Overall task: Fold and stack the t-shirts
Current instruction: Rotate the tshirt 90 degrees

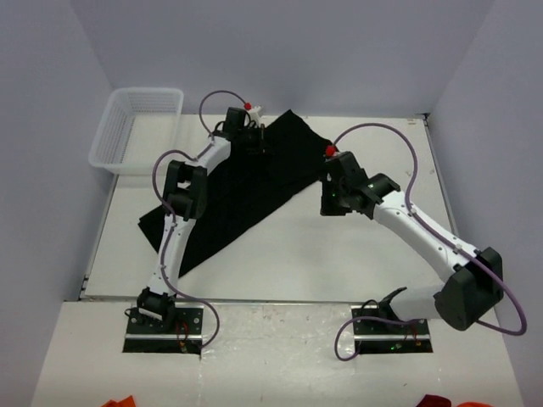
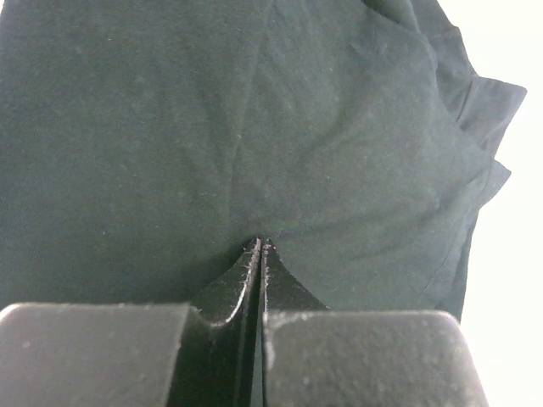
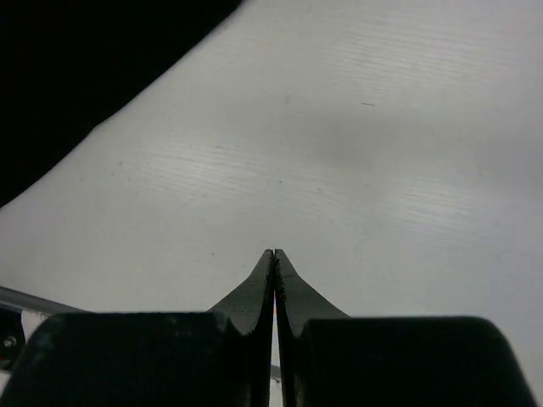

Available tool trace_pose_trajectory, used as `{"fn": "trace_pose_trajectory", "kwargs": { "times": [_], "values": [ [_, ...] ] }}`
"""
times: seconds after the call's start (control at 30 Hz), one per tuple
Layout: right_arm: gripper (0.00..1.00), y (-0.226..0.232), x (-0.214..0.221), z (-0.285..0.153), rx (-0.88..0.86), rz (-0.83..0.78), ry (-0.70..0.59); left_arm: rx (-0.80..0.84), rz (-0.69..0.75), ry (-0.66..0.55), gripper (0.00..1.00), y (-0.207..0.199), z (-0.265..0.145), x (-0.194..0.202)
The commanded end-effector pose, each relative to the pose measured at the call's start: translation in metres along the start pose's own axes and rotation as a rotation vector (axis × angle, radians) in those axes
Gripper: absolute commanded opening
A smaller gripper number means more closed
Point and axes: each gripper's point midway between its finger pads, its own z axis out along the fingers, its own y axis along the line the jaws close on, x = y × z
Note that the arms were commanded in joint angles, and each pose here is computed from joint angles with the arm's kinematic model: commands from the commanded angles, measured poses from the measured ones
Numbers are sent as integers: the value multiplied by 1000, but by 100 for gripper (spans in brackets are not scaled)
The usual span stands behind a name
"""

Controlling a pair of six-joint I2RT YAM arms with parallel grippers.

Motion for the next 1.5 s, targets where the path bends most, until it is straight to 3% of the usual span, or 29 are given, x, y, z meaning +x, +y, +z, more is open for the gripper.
{"fn": "trace_pose_trajectory", "kwargs": {
  "times": [0.0,0.2,0.23,0.3,0.53,0.73,1.13,1.47],
  "values": [
    [0,50,-5,23,-186,-75,5,-42,72,-12,0,-15,-24,-18],
    [0,152,15,64,-433,-218,183,-6,57,-7,0,-19,-32,-19],
    [0,176,1,60,-483,-238,163,0,54,-7,0,-21,-33,-19],
    [0,195,18,85,-496,-275,250,15,50,1,0,-22,-33,-14],
    [0,253,35,103,-691,-340,362,43,57,10,0,-26,-38,-13],
    [0,259,55,127,-720,-353,414,69,60,36,0,-17,-39,-4],
    [0,276,62,172,-794,-387,393,130,39,58,0,4,-46,10],
    [0,256,78,207,-645,-317,441,156,29,48,0,8,-52,7]
  ]
}}
